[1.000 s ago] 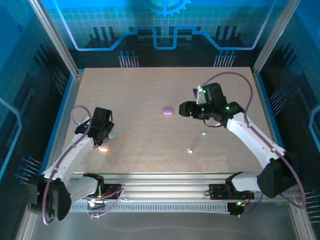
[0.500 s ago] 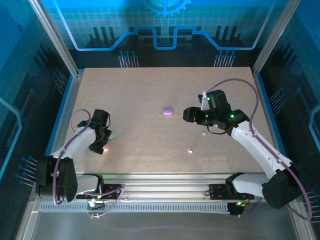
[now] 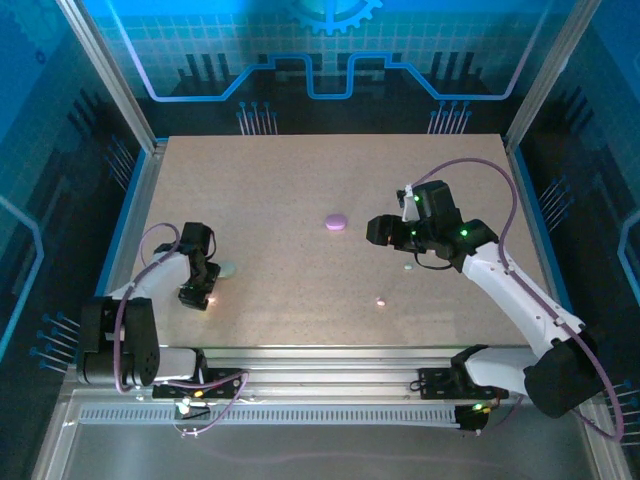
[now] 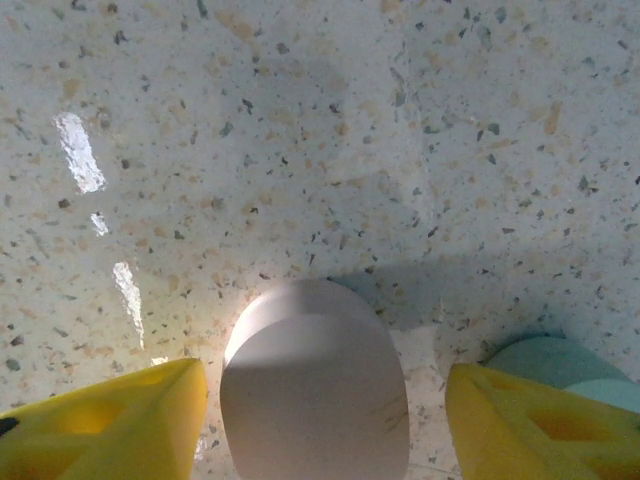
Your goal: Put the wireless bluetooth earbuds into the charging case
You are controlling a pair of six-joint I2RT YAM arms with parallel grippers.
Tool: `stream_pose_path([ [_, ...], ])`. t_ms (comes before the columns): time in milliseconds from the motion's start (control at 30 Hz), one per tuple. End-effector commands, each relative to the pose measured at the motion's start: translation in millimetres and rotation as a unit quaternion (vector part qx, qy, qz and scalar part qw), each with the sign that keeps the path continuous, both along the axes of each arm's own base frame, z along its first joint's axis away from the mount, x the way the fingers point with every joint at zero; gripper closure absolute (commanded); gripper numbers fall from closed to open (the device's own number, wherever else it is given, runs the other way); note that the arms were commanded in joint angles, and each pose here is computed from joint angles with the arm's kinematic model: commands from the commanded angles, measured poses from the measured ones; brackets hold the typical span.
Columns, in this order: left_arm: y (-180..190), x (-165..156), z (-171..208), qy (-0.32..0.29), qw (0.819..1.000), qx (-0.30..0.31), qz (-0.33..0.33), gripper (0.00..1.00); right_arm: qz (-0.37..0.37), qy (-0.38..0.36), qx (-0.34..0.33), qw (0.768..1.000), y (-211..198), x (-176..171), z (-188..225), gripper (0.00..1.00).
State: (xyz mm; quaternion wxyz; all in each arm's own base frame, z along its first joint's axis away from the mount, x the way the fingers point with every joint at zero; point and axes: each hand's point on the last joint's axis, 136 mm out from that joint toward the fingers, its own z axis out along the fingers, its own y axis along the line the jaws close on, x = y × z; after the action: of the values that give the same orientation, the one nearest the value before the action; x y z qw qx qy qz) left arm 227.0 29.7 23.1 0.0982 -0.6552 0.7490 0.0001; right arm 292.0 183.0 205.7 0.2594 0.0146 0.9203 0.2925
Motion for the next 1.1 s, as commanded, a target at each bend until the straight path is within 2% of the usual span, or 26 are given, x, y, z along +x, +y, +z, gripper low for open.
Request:
stream_pose_path([
  [0,-0.7,-6.2,-10.0,0.014,1.0,-0.01,0.002,0.37,0.006,0.016,-0.001,1.0,2.9,-6.6,-7.9,0.34],
  [200,-5.0,-6.1,-15.3,0.021,1.0,-0.023,-0.001,0.43,0.006,0.021,-0.003,1.0,2.6,-8.1,-10.3,0.34],
  [300,-7.2,-9.2,-17.8,0.025,0.999,-0.03,0.006,0.52,0.007,0.022,-0.002,1.0,2.8,-8.8,-10.1,0.34],
  [467,-19.7,-17.6,-15.7,0.028,0.997,-0.066,0.02,0.6,0.007,0.023,-0.001,1.0,2.1,-10.8,-10.4,0.34],
  [600,-38.4,-21.8,-7.7,0.015,0.994,-0.103,0.034,0.61,0.006,0.022,0.001,1.0,1.1,-13.1,-10.8,0.34],
  [733,-72.2,-17.3,8.5,-0.012,0.992,-0.121,0.019,0.61,0.005,0.021,0.001,1.0,-0.1,-15.3,-13.6,0.34],
  [900,-128.5,4.6,35.2,-0.048,0.987,-0.149,-0.034,0.61,0.015,0.022,0.025,0.999,6.8,-18.1,-16.4,0.34],
  [1067,-192.6,25.7,55.4,-0.068,0.973,-0.202,-0.092,0.61,0.034,0.02,0.073,0.997,21.8,-18.9,-18.1,0.35],
])
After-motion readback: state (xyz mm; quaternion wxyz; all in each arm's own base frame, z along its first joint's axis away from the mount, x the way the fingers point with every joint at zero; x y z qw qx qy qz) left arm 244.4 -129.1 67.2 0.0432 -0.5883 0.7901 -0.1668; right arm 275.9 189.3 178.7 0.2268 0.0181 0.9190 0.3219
